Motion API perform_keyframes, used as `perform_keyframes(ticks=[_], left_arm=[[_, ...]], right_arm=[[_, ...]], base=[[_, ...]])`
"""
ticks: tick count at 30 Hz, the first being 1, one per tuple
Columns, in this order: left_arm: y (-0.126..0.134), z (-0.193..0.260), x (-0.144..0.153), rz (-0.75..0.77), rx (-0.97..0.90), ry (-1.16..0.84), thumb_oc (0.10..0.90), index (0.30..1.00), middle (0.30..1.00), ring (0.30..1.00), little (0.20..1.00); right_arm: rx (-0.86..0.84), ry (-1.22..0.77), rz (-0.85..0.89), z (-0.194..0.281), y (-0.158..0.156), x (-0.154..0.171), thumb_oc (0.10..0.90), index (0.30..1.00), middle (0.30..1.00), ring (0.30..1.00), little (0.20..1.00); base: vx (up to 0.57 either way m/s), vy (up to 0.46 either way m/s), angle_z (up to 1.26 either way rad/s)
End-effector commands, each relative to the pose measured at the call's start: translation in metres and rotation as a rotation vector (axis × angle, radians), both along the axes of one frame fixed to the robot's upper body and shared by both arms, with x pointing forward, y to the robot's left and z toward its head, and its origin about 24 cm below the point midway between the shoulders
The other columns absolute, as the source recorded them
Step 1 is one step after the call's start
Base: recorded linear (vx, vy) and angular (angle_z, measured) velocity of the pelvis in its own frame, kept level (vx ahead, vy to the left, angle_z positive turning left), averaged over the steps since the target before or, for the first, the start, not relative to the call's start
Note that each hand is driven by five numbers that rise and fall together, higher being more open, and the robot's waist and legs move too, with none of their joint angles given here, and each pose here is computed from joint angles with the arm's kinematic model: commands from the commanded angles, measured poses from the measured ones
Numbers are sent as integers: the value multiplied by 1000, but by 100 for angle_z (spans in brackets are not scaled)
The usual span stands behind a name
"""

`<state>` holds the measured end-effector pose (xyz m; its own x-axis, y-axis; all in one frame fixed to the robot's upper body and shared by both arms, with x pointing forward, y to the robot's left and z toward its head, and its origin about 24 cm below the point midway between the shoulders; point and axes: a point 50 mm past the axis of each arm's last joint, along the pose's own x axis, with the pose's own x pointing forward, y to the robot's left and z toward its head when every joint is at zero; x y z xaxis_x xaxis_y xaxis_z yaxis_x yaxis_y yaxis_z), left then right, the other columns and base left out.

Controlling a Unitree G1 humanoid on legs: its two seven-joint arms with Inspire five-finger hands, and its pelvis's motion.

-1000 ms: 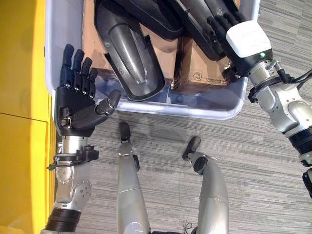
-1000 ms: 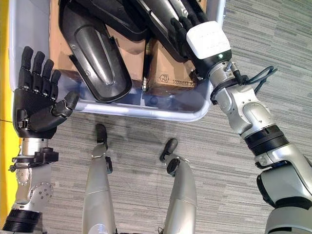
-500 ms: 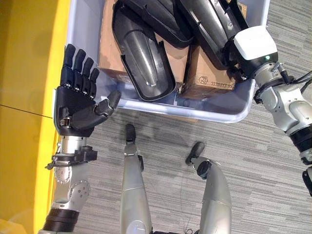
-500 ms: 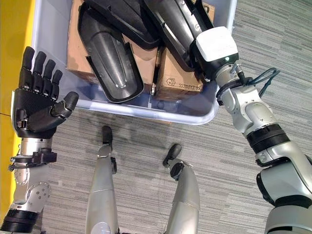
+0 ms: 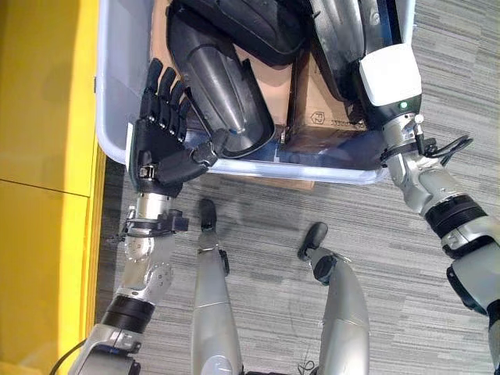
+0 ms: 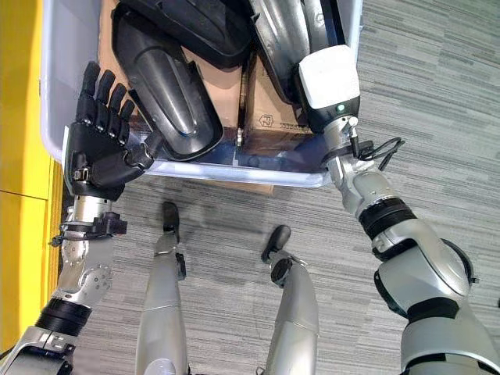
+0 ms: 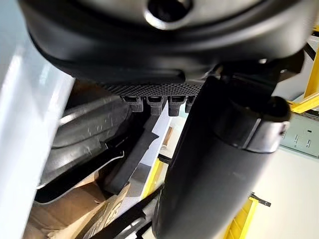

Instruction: Move parts from the plastic box to the shelf.

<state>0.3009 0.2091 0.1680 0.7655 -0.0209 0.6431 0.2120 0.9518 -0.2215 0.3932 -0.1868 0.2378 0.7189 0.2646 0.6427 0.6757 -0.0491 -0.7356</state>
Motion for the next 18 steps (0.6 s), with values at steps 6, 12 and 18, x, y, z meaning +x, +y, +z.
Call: perform_keyframes(ticks=[6, 12, 18], left_arm=[[-14, 46, -14, 38, -36, -301, 900, 1000, 1000, 1000, 1000], [-13, 34, -23, 66, -70, -269, 900, 1000, 1000, 1000, 1000], [-9, 28, -30, 70, -81, -241, 900, 1000, 1000, 1000, 1000]], right_arm=[[141, -134, 354, -13, 27, -35, 400, 300, 300, 300, 300], [224, -270, 508, -7, 32, -74, 400, 300, 300, 300, 300], [286, -314, 581, 8, 26, -100, 400, 300, 300, 300, 300]], base=[[-50, 49, -4], [10, 121, -10], [46, 103, -14]])
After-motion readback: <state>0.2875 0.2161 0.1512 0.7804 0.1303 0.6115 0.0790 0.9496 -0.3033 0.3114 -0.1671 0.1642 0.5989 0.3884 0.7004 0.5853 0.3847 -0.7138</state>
